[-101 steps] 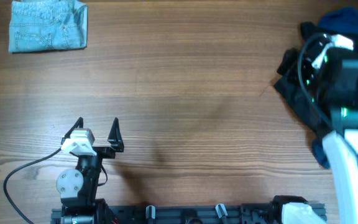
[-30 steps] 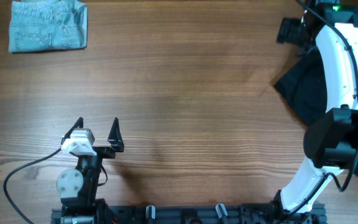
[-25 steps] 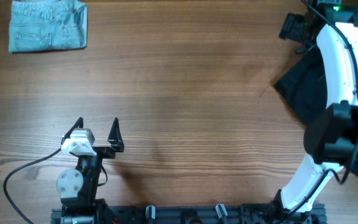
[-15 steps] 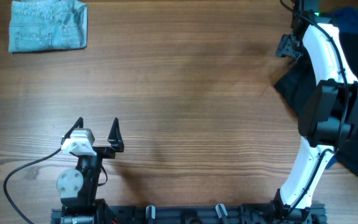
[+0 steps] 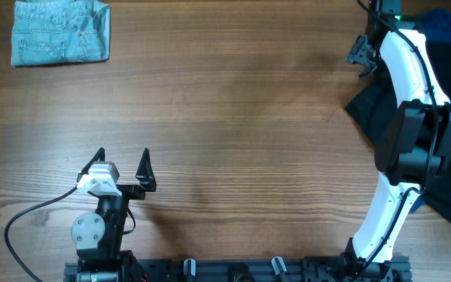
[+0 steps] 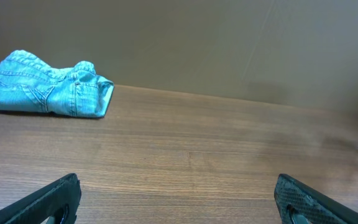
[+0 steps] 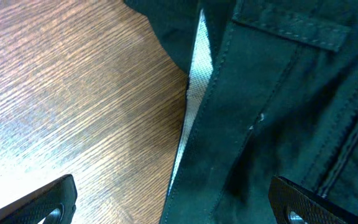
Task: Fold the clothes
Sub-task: 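Lower the right gripper onto the black trousers edge and close it, then drag the black trousers leftward toward the table center with the right gripper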
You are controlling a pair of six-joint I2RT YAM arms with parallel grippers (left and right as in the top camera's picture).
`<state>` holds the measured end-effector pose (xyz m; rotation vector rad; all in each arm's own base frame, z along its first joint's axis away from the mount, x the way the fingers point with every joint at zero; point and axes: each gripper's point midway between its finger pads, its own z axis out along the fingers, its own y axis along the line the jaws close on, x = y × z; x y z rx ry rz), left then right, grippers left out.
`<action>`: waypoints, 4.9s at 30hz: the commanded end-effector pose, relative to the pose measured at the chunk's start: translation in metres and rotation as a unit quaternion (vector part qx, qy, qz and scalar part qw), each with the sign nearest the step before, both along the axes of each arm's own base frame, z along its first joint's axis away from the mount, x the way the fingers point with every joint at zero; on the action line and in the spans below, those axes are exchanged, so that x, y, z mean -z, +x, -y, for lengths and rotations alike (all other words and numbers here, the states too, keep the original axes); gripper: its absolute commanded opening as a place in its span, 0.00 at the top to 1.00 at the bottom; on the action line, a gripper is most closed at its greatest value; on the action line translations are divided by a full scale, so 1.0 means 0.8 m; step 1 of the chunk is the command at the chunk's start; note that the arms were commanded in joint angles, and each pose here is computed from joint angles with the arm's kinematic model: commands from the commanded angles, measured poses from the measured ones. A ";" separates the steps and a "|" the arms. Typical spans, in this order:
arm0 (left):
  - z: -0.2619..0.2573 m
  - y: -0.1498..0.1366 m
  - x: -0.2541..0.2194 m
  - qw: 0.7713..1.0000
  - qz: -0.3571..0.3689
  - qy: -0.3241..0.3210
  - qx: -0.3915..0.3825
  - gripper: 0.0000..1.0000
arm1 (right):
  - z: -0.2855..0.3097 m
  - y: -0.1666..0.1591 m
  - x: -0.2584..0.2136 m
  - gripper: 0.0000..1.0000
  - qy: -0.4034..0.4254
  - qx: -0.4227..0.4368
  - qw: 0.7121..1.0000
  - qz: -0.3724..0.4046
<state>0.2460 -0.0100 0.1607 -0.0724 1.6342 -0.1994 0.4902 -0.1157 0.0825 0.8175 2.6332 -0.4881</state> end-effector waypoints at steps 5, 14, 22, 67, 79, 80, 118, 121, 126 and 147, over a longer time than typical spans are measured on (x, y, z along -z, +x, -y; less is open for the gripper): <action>0.002 -0.001 0.000 1.000 0.003 0.009 0.006 0.00 | 0.022 -0.020 0.031 0.00 -0.058 0.025 0.997 -0.052; 0.002 -0.001 0.000 1.000 0.003 0.009 0.006 0.00 | 0.024 -0.025 0.048 0.01 -0.064 0.026 0.995 -0.073; 0.002 -0.001 0.000 1.000 0.003 0.009 0.006 0.00 | 0.026 -0.031 0.071 0.00 -0.059 0.026 0.993 -0.095; 0.002 -0.001 0.000 1.000 0.003 0.009 0.006 0.00 | 0.018 -0.044 0.034 0.96 -0.042 0.067 0.993 -0.088; 0.002 -0.001 0.000 1.000 0.003 0.009 0.006 0.00 | -0.046 -0.026 -0.054 0.96 0.016 0.021 1.000 0.003; 0.002 -0.001 0.000 1.000 0.003 0.009 0.006 0.00 | -0.058 -0.024 -0.062 0.96 0.021 0.011 1.000 0.012; 0.002 -0.001 0.000 1.000 0.003 0.009 0.006 0.00 | -0.297 -0.038 -0.249 0.96 0.118 -0.200 0.950 0.210; 0.002 -0.001 0.000 1.000 0.003 0.009 0.006 0.00 | -0.303 -0.046 -0.287 0.96 0.120 -0.209 0.938 0.250; 0.002 -0.001 0.000 1.000 0.003 0.009 0.006 0.00 | -0.311 -0.067 -0.353 0.95 0.137 -0.219 0.912 0.320; 0.002 -0.001 0.000 1.000 0.003 0.009 0.006 0.00 | -0.504 -0.066 -0.279 0.95 0.285 -0.380 0.844 0.248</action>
